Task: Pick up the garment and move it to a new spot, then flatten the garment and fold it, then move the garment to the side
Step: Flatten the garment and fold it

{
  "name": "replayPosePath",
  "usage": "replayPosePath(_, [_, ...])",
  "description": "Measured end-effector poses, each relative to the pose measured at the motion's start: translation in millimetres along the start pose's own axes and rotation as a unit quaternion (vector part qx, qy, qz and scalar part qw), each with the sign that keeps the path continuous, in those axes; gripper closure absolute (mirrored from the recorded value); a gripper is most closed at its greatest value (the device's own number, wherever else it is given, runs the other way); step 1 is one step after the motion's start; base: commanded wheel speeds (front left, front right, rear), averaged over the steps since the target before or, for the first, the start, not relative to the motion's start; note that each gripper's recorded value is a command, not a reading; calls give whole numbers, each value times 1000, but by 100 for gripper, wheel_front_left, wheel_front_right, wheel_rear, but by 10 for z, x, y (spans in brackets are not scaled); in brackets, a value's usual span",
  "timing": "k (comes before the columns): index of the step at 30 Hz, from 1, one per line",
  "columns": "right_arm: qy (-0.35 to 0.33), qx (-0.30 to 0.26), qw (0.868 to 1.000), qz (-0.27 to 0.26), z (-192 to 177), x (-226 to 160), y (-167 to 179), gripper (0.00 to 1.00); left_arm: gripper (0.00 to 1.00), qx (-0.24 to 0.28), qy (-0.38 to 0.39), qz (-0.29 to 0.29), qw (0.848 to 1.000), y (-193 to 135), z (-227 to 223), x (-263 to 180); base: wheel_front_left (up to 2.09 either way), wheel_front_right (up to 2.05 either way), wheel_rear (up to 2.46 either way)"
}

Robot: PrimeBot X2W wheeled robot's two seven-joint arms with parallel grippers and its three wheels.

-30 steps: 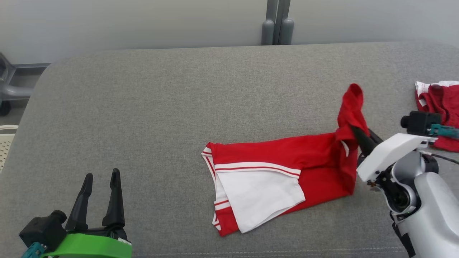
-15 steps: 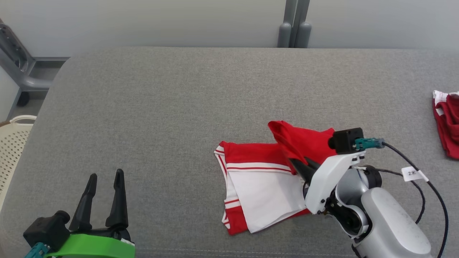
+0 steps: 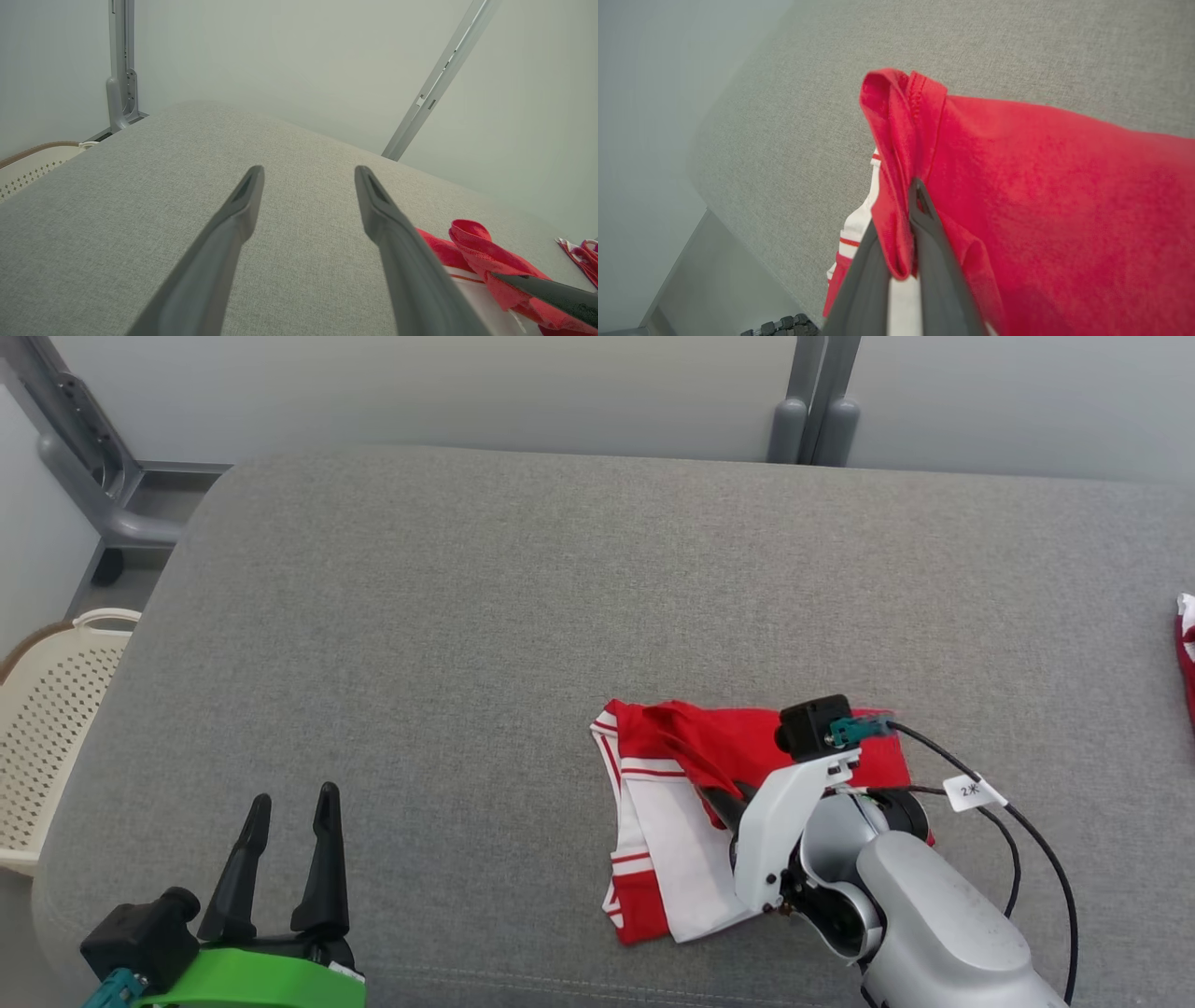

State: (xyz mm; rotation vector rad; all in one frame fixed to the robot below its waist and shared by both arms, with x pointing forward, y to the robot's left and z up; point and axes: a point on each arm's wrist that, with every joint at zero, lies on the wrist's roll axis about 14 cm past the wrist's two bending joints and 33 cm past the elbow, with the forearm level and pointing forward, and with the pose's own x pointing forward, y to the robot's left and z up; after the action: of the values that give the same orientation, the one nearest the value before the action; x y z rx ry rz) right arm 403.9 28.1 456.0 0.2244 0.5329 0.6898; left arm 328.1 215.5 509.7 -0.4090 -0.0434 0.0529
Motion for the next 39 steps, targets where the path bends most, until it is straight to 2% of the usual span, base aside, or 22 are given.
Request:
replayPosePath(8, [29, -12, 999, 1, -207, 125, 43, 100, 0, -2, -2, 9, 1000, 46, 7, -33, 0, 0, 0])
replayPosePath(11, [34, -12, 999, 0, -258, 134, 37, 58, 0, -2, -2, 8, 1000, 43, 3, -30, 0, 0, 0])
replayPosePath(12, [34, -10, 999, 2, -258, 137, 49, 36, 0, -3, -1, 8, 1000, 40, 0, -28, 0, 0, 0])
replayPosePath(13, [33, -9, 999, 7, -261, 139, 76, 0, 0, -3, -1, 7, 1000, 33, -4, -26, 0, 0, 0])
replayPosePath(21, [-12, 13, 998, 54, -90, 127, 370, 0, 0, -4, 3, -5, 1000, -28, -32, 21, 0, 0, 0])
replayPosePath(26, [-67, 15, 996, 65, 198, 81, 436, 0, 0, -4, 4, -15, 1000, -85, -35, 60, 0, 0, 0])
replayPosePath(32, [-134, 7, 991, 23, 538, -39, 150, 0, 0, -5, 3, -29, 1000, -177, -31, 100, 0, 0, 0])
replayPosePath(39, [-163, 9, 985, -63, 658, -348, -504, 0, 0, -4, 5, -45, 999, -283, -46, 133, 0, 0, 0])
